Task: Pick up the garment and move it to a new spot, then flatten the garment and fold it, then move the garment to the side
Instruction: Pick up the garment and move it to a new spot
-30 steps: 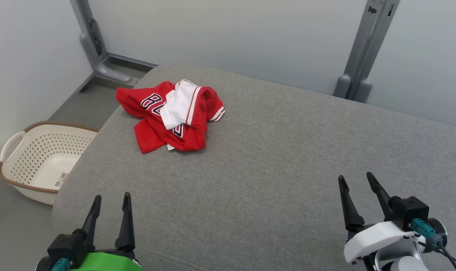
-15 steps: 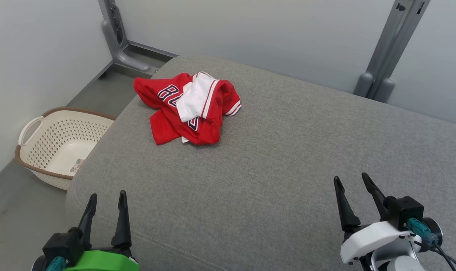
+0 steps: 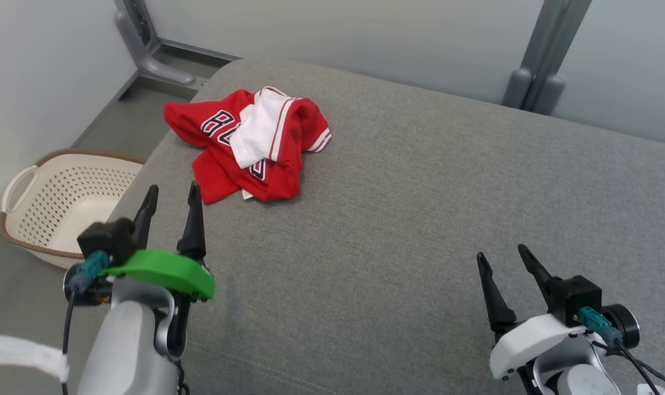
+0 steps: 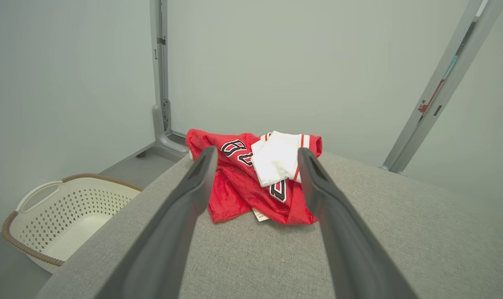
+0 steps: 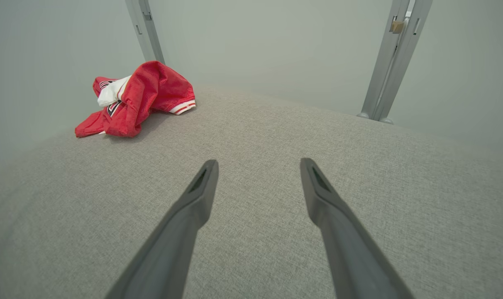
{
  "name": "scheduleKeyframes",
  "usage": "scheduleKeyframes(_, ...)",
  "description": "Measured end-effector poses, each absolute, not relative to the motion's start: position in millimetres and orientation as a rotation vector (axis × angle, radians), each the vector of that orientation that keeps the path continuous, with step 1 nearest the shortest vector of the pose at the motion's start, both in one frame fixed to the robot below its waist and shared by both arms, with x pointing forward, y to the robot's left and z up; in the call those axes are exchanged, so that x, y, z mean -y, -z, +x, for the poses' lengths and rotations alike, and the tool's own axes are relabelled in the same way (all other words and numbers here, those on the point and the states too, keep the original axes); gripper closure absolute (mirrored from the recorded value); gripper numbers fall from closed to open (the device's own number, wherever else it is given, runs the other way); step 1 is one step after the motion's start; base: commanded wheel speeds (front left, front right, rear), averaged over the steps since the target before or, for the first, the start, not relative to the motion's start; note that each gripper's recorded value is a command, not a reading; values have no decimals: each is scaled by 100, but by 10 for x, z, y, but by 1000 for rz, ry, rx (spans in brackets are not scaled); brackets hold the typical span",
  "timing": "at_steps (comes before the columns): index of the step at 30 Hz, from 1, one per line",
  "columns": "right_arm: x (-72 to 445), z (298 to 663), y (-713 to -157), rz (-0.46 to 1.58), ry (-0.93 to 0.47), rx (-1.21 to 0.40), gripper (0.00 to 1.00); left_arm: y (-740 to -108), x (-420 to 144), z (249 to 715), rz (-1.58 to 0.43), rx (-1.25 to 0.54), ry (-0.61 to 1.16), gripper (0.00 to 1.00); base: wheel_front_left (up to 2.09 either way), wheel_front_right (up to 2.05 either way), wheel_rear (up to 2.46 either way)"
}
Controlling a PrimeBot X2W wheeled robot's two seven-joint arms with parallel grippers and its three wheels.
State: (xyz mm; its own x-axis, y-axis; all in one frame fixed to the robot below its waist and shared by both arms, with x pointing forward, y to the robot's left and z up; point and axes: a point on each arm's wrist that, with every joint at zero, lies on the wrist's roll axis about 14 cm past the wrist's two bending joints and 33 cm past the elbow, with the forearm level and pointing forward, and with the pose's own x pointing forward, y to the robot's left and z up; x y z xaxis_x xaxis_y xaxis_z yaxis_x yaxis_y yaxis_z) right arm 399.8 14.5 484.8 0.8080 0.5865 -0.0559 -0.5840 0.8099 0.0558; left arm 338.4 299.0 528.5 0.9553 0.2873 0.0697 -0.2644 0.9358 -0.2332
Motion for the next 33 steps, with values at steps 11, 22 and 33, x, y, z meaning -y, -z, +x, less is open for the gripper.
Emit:
scheduleKeyframes(11, 25, 4180, -4780, 15, -578, -90, 0, -5206, -2995, 4454, -277, -105, -222, 0, 0, 0, 0)
scheduleKeyframes(22, 573, 4254, -4552, 19, -428, -145, 0, -4700, -2756, 5191, -371, -372, -174, 0, 0, 0, 0)
scheduleKeyframes(33, 1105, 4174, -4385, 14, -278, -193, 0, -4036, -2520, 5298, -304, -595, -174, 100, 0, 0, 0)
